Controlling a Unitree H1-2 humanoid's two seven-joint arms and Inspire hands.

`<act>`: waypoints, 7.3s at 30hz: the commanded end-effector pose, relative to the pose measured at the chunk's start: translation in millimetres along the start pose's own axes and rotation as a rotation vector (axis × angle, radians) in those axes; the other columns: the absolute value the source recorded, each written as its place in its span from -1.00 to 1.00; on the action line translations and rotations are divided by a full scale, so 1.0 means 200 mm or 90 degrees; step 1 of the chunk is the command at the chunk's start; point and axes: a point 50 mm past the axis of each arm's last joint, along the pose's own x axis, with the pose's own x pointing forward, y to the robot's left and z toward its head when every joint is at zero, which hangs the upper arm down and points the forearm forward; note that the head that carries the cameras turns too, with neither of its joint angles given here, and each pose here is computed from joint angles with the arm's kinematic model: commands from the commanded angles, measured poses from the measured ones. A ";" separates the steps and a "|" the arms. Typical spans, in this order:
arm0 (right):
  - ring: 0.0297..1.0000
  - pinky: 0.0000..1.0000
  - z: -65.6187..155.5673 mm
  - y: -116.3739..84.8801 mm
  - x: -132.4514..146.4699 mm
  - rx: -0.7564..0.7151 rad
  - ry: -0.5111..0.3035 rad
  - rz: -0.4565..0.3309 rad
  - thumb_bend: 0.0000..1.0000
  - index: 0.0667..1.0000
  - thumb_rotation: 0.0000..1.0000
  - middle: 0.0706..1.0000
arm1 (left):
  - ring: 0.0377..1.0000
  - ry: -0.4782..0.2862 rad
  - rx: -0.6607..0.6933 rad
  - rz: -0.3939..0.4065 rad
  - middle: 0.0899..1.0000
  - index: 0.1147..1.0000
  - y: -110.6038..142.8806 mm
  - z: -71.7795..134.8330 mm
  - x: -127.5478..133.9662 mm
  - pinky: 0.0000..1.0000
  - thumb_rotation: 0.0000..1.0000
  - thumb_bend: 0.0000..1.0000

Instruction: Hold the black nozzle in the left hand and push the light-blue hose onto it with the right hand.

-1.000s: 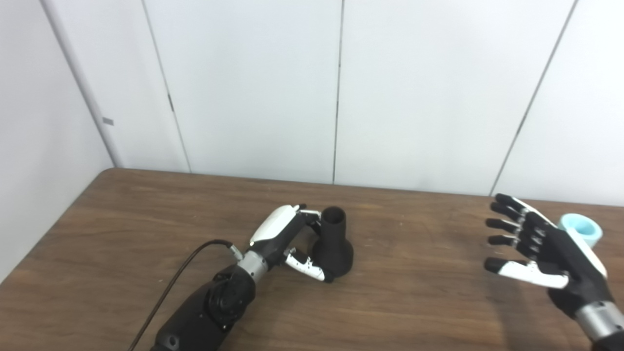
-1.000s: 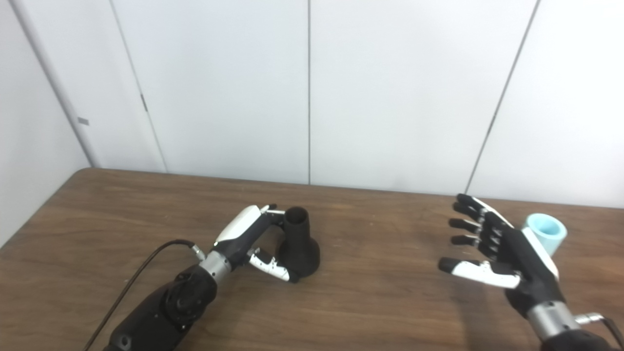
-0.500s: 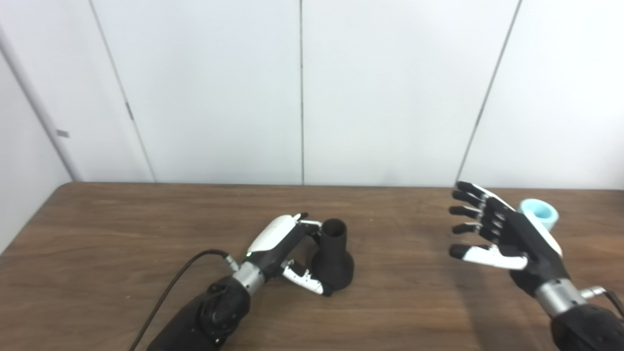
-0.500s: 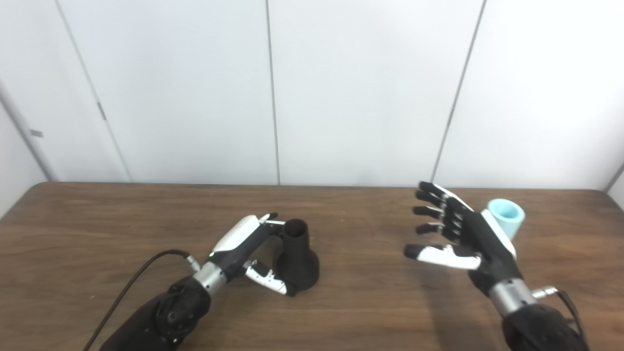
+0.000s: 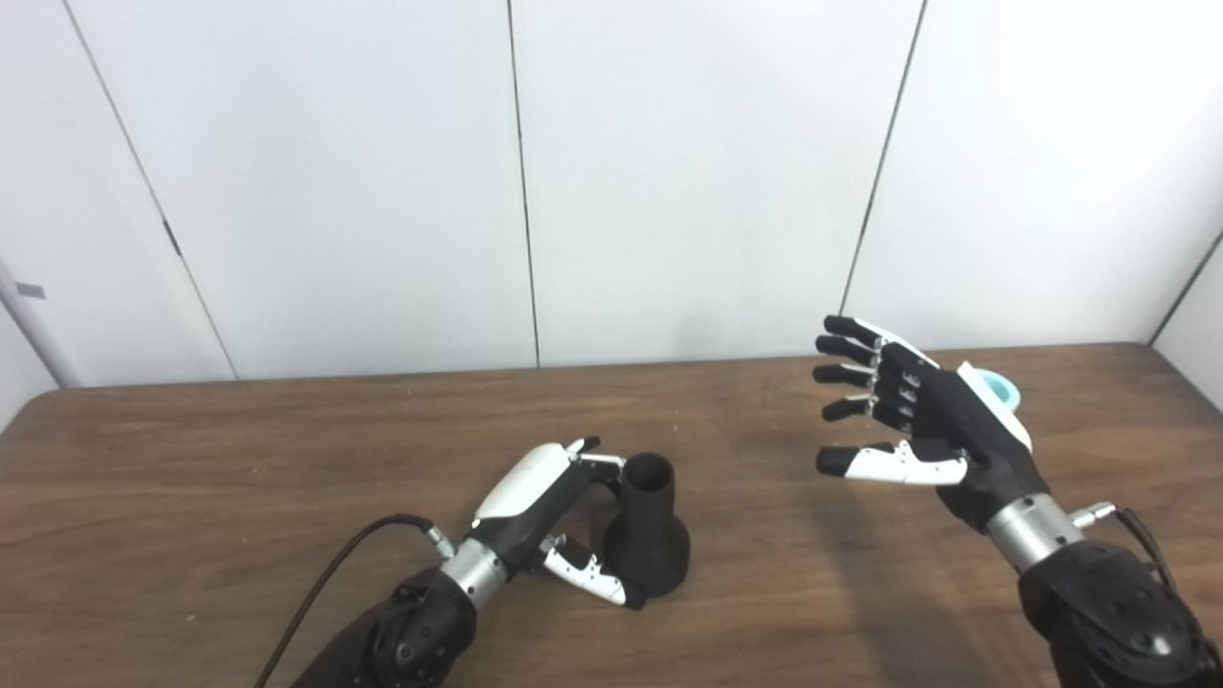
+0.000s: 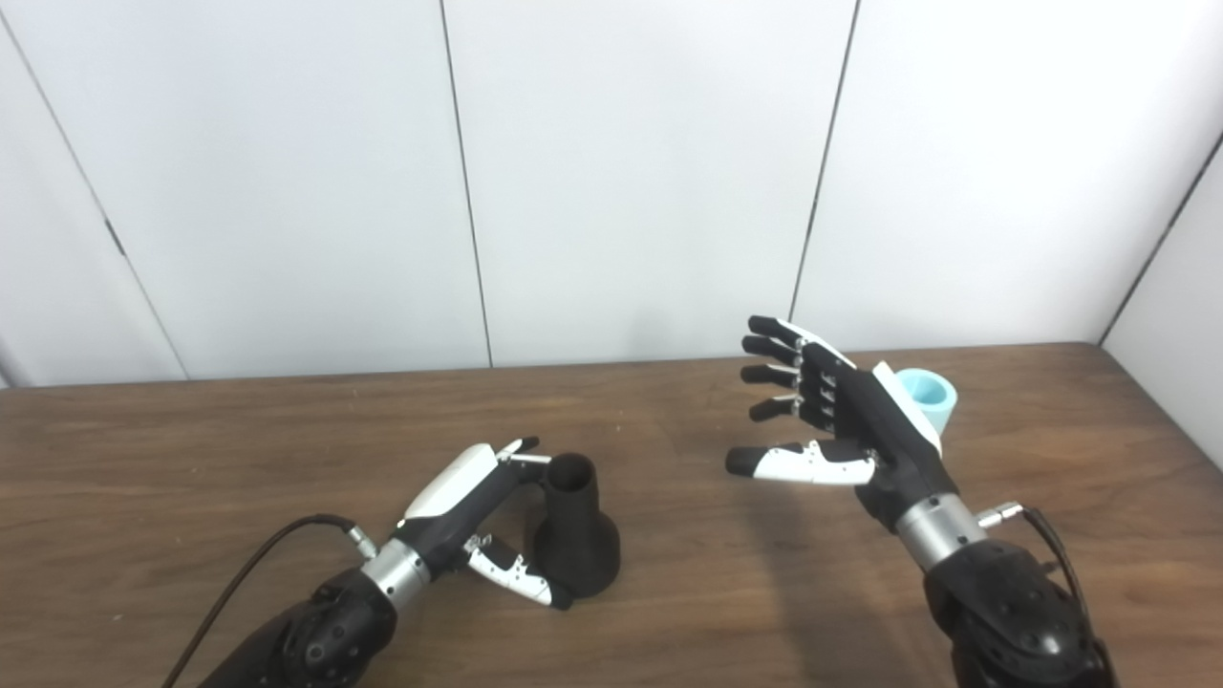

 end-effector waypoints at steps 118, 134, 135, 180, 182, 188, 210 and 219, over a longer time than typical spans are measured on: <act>0.53 0.32 -0.02 -0.69 0.71 -0.664 0.349 0.098 0.81 0.65 -0.81 0.62 | 0.27 0.090 0.003 -0.205 -0.10 -0.19 -0.18 -0.40 -0.44 1.00 -1.00 0.05; 0.20 0.00 -0.06 -0.65 0.72 -0.645 0.297 0.097 0.73 0.48 -0.86 0.40 | 0.27 0.092 -0.006 -0.206 -0.11 -0.19 -0.18 -0.40 -0.48 1.00 -1.00 0.05; 0.20 -0.01 -0.06 -0.65 0.71 -0.646 0.297 0.098 0.72 0.48 -0.87 0.40 | 0.27 0.092 -0.005 -0.206 -0.11 -0.19 -0.17 -0.40 -0.48 1.00 -1.00 0.05; -0.08 -0.25 0.32 -0.46 0.81 -0.728 0.107 0.065 0.01 -0.17 -1.00 -0.13 | 0.27 0.092 0.006 -0.213 -0.09 -0.20 -0.16 -0.35 -0.39 1.00 -1.00 0.05; -0.08 -0.25 0.40 -0.42 0.82 -0.717 0.072 0.076 0.00 -0.18 -1.00 -0.13 | 0.26 0.088 0.011 -0.212 -0.08 -0.20 -0.16 -0.33 -0.37 1.00 -1.00 0.05; -0.08 -0.25 0.57 -0.23 0.81 -0.703 -0.016 0.112 0.00 -0.18 -1.00 -0.13 | 0.25 0.092 0.020 -0.216 -0.07 -0.21 -0.18 -0.30 -0.30 1.00 -1.00 0.05; -0.11 -0.29 0.92 0.08 0.64 -0.614 -0.172 0.282 0.00 -0.13 -1.00 -0.11 | 0.26 0.123 0.060 -0.234 -0.12 -0.18 -0.21 -0.10 -0.03 1.00 -1.00 0.05; -0.11 -0.30 0.98 0.14 0.60 -0.587 -0.201 0.352 0.00 -0.10 -1.00 -0.11 | 0.25 0.116 0.059 -0.225 -0.10 -0.19 -0.19 -0.06 0.01 1.00 -1.00 0.05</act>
